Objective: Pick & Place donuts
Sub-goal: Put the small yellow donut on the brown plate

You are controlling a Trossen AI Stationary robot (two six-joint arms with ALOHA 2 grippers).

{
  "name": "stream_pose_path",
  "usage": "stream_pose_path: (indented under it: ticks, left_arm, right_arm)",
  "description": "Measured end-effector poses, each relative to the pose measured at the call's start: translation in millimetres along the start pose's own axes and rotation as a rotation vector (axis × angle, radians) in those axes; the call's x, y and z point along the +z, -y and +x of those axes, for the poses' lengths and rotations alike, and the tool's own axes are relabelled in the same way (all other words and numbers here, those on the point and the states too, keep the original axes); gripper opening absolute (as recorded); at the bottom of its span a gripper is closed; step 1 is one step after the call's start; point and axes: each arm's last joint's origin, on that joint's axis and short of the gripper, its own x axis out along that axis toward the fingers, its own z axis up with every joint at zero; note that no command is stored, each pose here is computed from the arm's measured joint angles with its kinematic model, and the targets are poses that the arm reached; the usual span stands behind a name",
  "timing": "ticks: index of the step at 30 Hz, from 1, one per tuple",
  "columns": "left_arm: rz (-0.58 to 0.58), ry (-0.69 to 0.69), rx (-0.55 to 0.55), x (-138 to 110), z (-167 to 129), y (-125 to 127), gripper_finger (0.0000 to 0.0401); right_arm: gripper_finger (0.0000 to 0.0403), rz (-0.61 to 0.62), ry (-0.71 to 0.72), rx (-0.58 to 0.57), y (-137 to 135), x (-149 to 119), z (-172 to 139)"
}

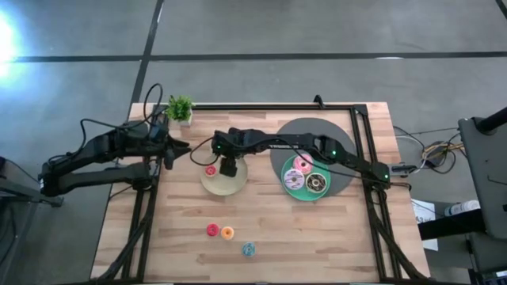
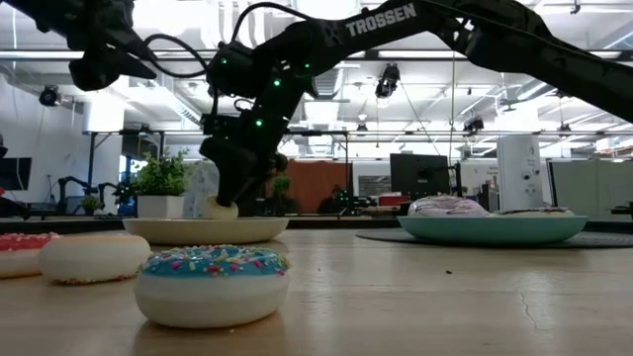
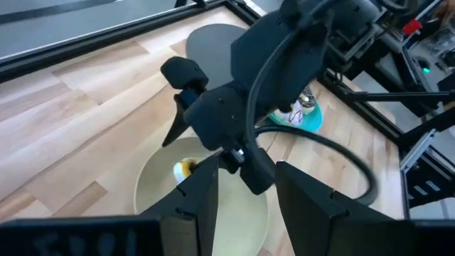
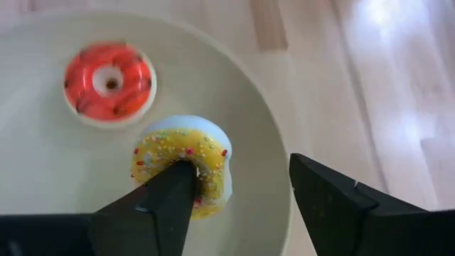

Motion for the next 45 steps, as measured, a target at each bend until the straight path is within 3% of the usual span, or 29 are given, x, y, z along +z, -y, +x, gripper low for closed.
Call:
stream_pose_path:
  ticks: [3,8,13,15,17,23,27,31,34,38,45]
  left_arm:
    - [-0.006,0.005,-0.014,0,-2,0,0.0115]
    - [-0.014,0.021,-0.028,-2,-9,0,0.0115]
    - [-0.024,0.012,-0.024,-6,-14,-2,0.0115]
    - [-0.03,0.002,-0.019,-8,-15,-3,0.0115]
    - [-0.032,-0.018,-0.009,-11,-11,-5,0.0115]
    - [-0.036,-0.089,0.029,-39,27,-22,0.0115]
    - [-0.024,0.046,-0.071,-34,48,-19,0.0115]
    - [-0.097,0.073,0.024,-36,66,-24,0.0115]
    - [-0.124,0.016,0.063,-47,82,-30,0.0115]
    - [-0.065,0.077,-0.005,-47,98,-27,0.0115]
    - [-0.024,0.046,0.013,-50,112,-28,0.0115]
  right_arm:
    - [0.0226,-0.019,-0.008,-0.023,-4,-2,1]
    - [0.0226,-0.183,-0.04,-0.034,-14,-9,6]
    - [0.0226,-0.164,-0.016,-0.072,-12,-4,-5]
    - [0.0226,-0.083,0.016,-0.102,-7,2,-13]
    - [0.0226,-0.035,0.044,-0.06,-1,6,-17]
    - [0.0226,-0.055,0.059,-0.041,9,8,-18]
    - [0.0226,-0.062,0.06,-0.025,6,8,-20]
    - [0.0226,-0.056,0.054,-0.025,8,9,-24]
    - [0.0226,-0.05,0.059,0.012,8,10,-30]
    - [0.0226,-0.052,0.065,0.061,6,11,-32]
    - [0.0226,-0.008,0.073,0.059,6,12,-32]
